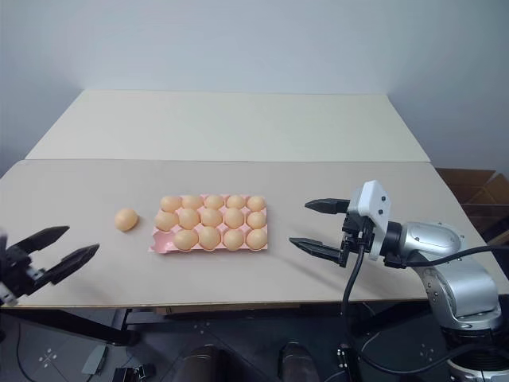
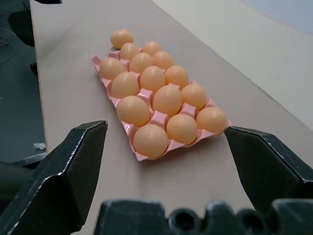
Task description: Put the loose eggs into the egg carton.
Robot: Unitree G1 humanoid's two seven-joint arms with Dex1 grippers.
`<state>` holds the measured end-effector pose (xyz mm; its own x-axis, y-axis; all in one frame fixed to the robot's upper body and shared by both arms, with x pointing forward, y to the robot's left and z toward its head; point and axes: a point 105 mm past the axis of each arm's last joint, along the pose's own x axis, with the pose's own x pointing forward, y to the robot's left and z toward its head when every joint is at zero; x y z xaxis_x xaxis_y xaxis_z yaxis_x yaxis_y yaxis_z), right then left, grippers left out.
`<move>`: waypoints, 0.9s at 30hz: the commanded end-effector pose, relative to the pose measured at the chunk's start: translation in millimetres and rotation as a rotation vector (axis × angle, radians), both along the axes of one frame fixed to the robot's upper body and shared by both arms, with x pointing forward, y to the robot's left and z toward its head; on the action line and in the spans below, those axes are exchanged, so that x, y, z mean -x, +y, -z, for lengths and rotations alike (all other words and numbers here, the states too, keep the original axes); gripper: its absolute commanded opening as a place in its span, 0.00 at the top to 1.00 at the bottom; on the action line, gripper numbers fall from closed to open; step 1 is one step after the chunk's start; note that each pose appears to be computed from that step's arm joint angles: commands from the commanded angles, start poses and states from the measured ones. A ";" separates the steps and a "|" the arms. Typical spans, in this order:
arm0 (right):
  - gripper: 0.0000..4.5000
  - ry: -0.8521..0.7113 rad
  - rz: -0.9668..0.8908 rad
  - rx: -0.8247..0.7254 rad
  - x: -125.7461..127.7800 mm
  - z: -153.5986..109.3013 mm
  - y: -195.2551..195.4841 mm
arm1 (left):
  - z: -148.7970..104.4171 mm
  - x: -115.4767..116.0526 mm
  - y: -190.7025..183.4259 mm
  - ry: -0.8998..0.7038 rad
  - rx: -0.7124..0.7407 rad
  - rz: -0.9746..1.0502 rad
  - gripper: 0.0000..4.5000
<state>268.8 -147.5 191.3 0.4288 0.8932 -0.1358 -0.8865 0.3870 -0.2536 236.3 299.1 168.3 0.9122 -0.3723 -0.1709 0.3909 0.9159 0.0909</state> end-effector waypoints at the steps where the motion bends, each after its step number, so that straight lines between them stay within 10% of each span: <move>1: 0.00 -0.069 -0.018 -0.014 2.5 -13.6 4.3 | 3.3 -34.3 -1.6 0.019 -0.031 -0.101 0.01; 13: 0.00 -0.090 -0.006 -0.021 6.6 -16.5 8.6 | 44.6 -99.4 7.0 0.238 -0.110 -0.196 0.01; 22: 0.00 -0.102 0.045 -0.045 5.9 -20.7 6.5 | 36.2 -105.6 -2.6 0.211 -0.121 -0.134 0.59; 27: 0.00 -0.098 0.049 -0.050 8.5 -18.8 7.8 | -3.3 -91.2 -21.1 0.080 -0.176 0.007 0.62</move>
<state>265.0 -139.8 198.3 0.4797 0.8737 -0.0809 -0.8520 0.4417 -0.2809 331.4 287.7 138.3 0.8761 -0.2762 -0.3952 0.3613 0.9189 0.1587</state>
